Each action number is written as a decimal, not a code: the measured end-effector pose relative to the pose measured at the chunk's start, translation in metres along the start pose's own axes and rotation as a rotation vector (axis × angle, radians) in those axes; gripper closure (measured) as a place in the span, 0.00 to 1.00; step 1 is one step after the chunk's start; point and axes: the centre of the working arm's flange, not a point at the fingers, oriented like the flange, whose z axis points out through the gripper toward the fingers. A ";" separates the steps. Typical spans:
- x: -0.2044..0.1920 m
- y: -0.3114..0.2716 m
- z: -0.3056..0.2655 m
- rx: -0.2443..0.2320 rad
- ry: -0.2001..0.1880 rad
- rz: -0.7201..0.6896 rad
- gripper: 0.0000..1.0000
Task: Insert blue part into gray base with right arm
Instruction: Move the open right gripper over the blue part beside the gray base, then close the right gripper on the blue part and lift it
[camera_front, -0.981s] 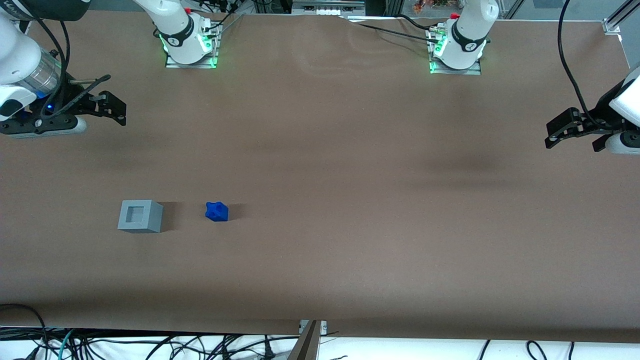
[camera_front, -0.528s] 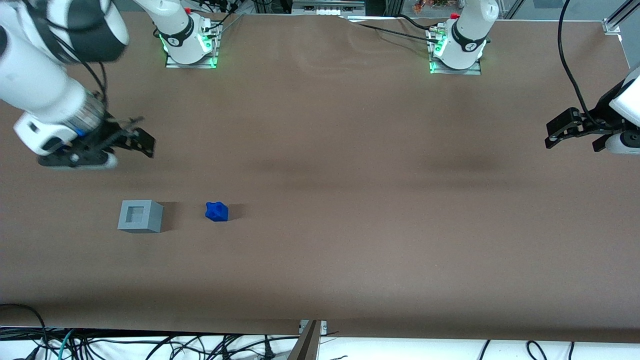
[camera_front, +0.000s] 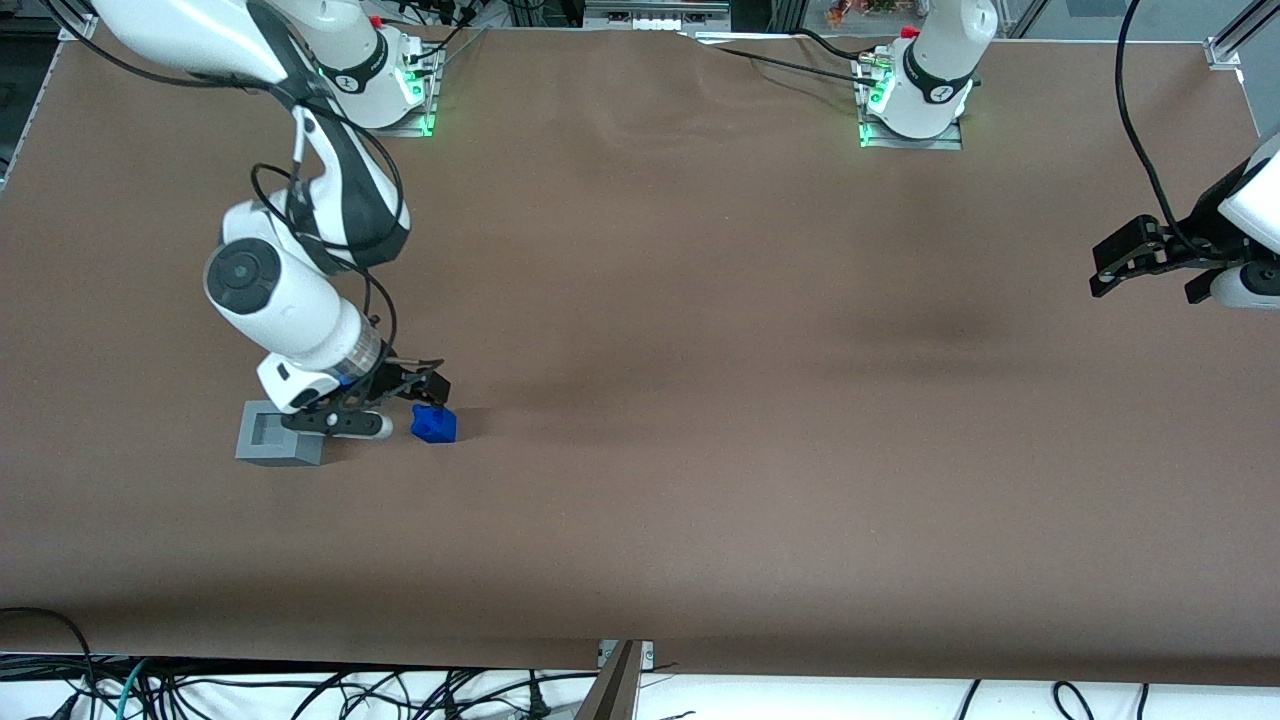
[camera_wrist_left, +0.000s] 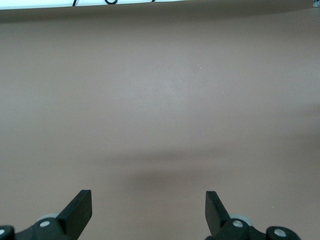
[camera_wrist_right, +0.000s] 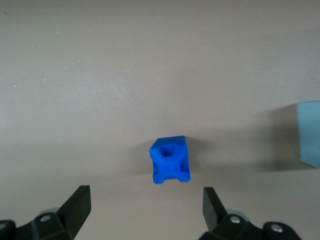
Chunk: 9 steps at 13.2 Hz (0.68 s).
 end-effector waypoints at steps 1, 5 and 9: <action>0.001 0.001 0.011 0.004 0.003 0.000 0.00; -0.004 0.001 0.049 -0.005 0.034 -0.044 0.00; -0.010 0.007 0.083 -0.001 0.029 -0.045 0.01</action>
